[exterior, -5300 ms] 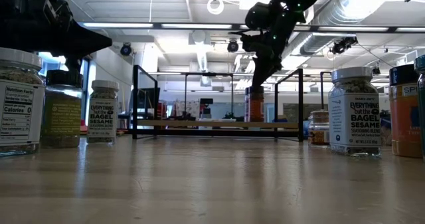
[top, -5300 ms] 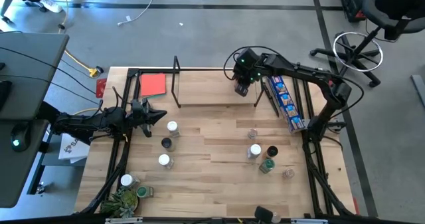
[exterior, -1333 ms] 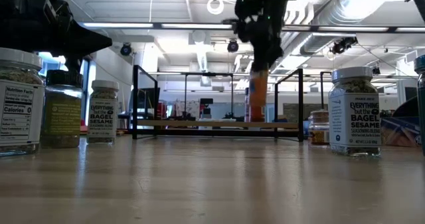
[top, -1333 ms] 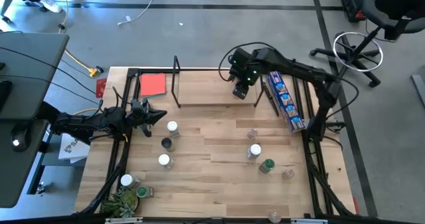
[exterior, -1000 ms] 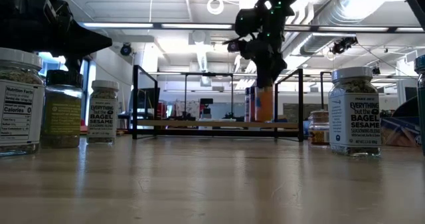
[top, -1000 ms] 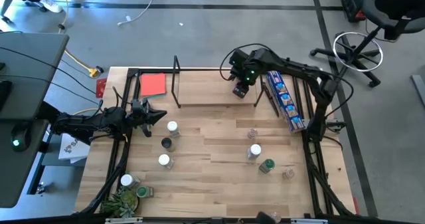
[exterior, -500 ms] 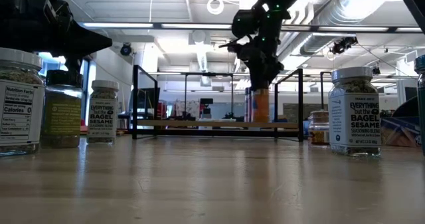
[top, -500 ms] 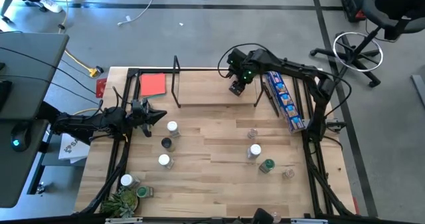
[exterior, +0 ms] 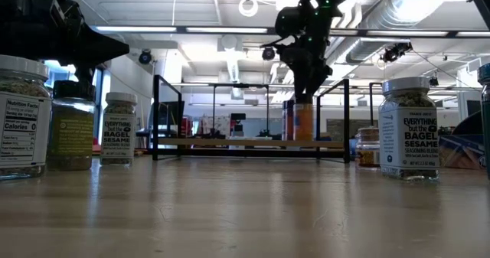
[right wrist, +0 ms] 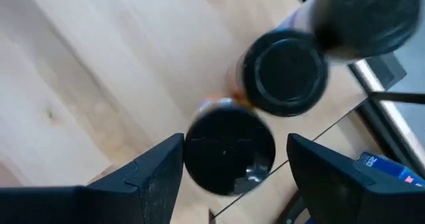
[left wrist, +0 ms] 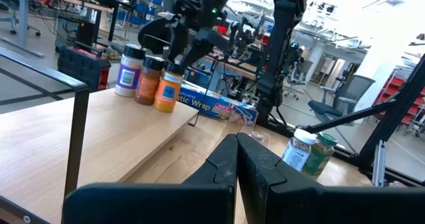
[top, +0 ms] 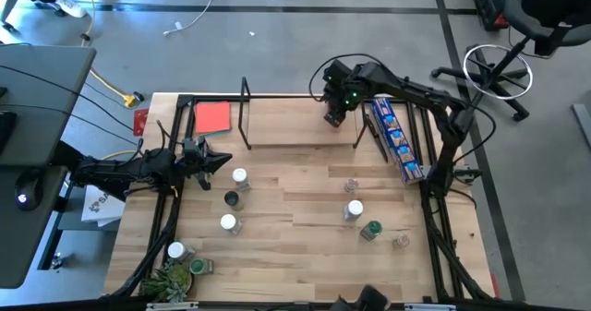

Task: Shelf spices
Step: Put the right black seasoning bottle aligned with the other black seasoning bottles

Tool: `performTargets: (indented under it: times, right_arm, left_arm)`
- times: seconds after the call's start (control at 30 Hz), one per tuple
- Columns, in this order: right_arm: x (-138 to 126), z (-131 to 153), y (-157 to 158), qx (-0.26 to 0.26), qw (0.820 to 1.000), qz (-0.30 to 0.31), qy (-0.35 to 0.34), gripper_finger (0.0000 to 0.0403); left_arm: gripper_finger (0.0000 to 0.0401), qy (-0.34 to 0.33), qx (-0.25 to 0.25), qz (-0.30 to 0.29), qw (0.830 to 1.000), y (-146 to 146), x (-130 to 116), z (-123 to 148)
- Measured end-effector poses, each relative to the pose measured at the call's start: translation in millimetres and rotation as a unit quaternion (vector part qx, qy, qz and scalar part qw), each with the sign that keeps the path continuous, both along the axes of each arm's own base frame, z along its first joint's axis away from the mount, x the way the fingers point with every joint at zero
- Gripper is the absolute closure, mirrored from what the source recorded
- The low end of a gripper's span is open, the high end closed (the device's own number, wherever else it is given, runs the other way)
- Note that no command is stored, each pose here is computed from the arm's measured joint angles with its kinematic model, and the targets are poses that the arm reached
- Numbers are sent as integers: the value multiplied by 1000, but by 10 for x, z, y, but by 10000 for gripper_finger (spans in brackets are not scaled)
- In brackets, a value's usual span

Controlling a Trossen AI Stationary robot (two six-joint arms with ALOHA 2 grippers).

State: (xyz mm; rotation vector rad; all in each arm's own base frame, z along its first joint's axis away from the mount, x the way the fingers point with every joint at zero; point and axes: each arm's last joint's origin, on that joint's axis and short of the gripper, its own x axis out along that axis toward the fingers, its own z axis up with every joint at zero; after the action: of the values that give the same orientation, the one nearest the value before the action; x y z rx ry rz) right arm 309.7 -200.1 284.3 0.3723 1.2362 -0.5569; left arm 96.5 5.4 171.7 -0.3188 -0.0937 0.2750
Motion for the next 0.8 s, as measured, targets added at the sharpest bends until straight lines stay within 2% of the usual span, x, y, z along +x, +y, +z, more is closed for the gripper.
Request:
performTargets:
  times: [0.1, 0.33, 0.63, 0.8]
  right_arm:
    - [7, 11, -49, -9, 1000, -8, -16, 144]
    - [5, 48, -31, 11, 999, -9, -39, 144]
    - [-161, 380, 83, -9, 996, -18, -82, 144]
    - [-283, 529, 174, -7, 996, 12, -89, 144]
  left_arm:
    - [400, 0, 0, 0, 1000, 0, 0, 0]
    - [400, 0, 0, 0, 1000, 0, 0, 0]
    - [400, 0, 0, 0, 1000, 0, 0, -1]
    - [400, 0, 0, 0, 1000, 0, 0, -1]
